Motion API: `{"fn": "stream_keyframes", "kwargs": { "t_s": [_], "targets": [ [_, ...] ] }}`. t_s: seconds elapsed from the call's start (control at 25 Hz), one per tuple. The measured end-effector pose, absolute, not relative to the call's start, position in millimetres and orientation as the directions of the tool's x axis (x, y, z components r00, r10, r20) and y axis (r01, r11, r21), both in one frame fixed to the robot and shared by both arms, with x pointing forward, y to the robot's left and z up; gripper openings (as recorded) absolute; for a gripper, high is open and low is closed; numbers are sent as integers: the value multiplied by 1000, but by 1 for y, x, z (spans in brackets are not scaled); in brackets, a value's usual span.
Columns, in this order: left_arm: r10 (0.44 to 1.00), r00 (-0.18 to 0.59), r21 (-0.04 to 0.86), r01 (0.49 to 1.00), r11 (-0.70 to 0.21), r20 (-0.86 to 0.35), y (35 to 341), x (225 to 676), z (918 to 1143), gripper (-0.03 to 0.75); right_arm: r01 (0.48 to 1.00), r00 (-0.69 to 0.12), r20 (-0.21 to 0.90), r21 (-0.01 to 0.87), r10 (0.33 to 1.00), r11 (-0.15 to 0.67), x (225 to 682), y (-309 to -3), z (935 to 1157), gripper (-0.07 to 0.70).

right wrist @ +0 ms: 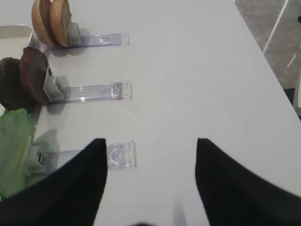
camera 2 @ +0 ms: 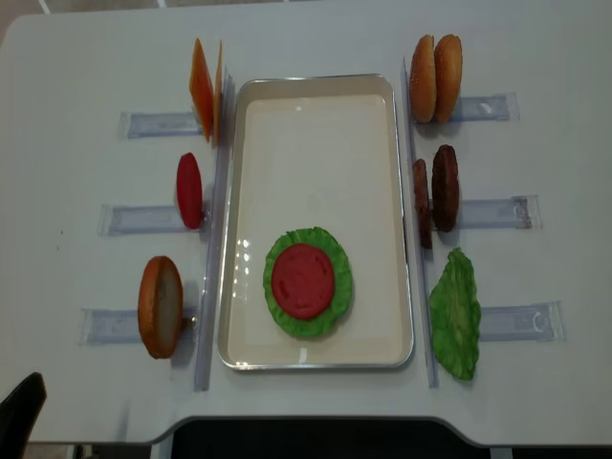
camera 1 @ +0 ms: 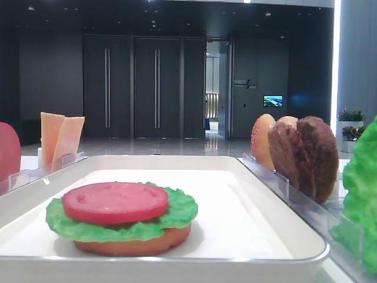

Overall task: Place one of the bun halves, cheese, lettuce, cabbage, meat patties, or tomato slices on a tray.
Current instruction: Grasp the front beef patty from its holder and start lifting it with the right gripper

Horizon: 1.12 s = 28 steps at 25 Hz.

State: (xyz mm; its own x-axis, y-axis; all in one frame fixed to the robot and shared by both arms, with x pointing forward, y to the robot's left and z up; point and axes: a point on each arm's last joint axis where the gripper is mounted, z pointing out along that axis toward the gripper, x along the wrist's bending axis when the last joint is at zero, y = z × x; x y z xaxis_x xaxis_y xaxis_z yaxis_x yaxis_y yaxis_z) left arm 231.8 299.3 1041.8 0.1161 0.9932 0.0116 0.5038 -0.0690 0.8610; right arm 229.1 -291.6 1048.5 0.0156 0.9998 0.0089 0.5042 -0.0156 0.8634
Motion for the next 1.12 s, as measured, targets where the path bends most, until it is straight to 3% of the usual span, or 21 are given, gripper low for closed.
{"fn": "stream_keyframes", "kwargs": {
  "t_s": [0.92, 1.12],
  "targets": [
    [993, 116, 861, 504, -69, 12, 299, 232, 1042, 535, 492, 16, 8, 871, 1000, -15, 228, -292, 1052, 399],
    [993, 116, 861, 503, -69, 12, 299, 232, 1042, 535, 558, 17, 14, 830, 1000, -21, 242, -293, 1055, 399]
  ]
}}
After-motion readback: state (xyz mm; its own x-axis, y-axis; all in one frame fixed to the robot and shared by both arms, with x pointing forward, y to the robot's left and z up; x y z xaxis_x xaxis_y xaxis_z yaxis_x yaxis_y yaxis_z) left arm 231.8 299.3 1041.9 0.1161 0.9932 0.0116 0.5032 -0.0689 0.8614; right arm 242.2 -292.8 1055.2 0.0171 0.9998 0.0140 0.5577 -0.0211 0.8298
